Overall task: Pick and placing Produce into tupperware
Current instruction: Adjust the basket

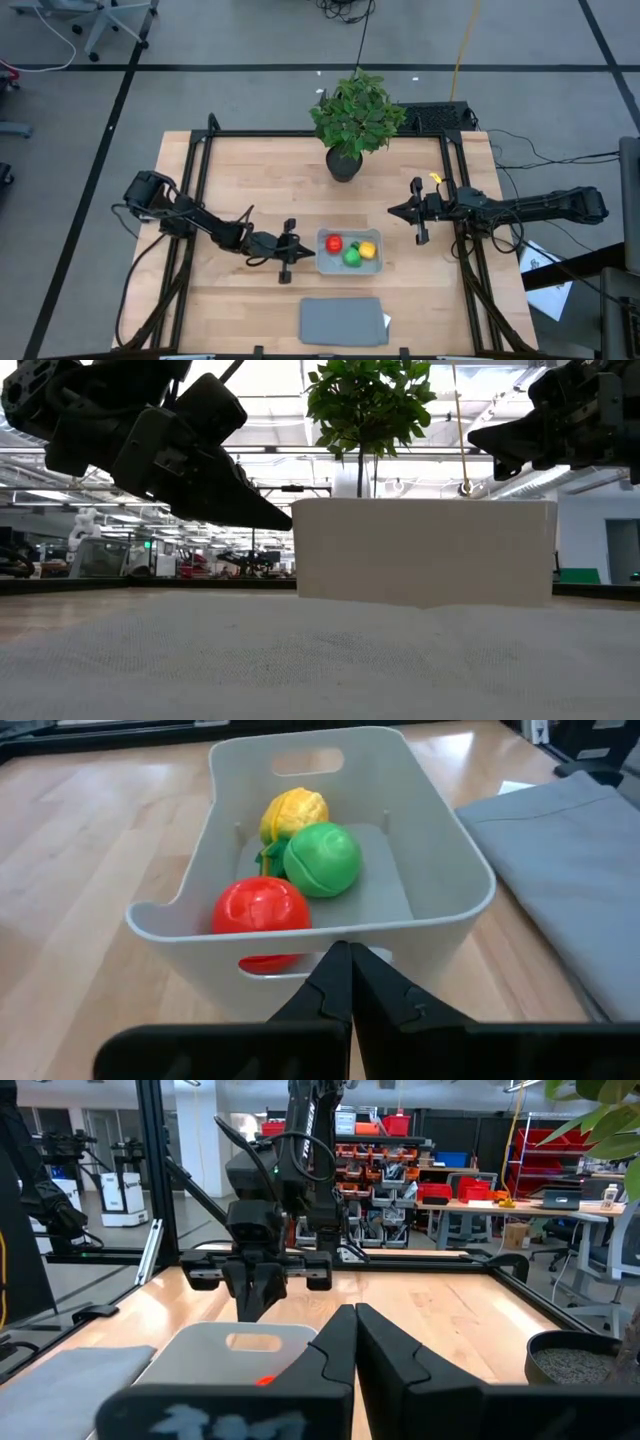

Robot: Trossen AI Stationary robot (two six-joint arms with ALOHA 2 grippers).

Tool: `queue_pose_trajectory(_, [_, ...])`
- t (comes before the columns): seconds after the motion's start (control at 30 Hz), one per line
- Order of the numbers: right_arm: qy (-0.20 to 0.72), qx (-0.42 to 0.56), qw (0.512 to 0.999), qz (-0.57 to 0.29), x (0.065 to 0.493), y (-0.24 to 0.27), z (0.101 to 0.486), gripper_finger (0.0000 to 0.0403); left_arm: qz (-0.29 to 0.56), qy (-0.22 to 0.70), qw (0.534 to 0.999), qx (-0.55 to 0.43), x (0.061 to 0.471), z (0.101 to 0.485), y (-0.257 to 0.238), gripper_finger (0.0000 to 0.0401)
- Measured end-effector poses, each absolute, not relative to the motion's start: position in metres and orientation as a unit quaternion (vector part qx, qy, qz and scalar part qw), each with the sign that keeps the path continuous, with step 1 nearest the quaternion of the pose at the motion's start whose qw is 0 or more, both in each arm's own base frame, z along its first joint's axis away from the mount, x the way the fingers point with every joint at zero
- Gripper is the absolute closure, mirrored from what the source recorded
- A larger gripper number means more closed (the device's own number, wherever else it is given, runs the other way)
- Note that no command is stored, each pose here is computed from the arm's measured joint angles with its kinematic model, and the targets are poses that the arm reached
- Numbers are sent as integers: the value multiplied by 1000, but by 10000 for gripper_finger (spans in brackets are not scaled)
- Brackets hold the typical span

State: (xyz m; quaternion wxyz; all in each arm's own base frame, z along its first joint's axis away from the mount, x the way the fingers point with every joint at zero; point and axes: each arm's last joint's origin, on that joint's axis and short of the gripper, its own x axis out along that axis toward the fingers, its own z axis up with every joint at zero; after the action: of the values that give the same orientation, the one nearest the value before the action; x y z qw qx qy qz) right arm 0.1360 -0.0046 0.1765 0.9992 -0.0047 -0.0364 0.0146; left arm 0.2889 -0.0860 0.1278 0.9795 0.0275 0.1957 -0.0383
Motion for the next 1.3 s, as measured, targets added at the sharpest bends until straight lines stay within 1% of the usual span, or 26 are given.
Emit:
queue_pose_trajectory(0.2, [-36,-5,999,14,136,-5,176,403,-47,192,980,25,293,120,-88,401])
queue_pose_trajectory(0.33, [-36,-5,999,14,136,-5,176,403,-47,206,977,29,300,113,-90,401])
queue_pose_trajectory(0.53, [-35,-4,999,14,136,-5,176,403,-60,220,973,44,309,112,-94,401])
queue_pose_trajectory(0.8, [-28,4,1000,9,136,-5,175,403,-32,251,966,56,306,107,-91,401])
queue_pose_trajectory(0.97, [3,21,998,-51,136,-8,169,403,-15,254,965,62,306,106,-90,401])
queue_pose_trajectory(1.1, [70,44,992,-94,137,-11,164,403,-15,256,964,65,306,106,-90,401])
queue_pose_trajectory(1.2, [95,55,990,-87,137,-7,165,403,-5,260,963,74,304,107,-89,401])
queue_pose_trajectory(1.3, [90,48,992,-76,137,-2,166,403,12,245,966,81,299,114,-89,401])
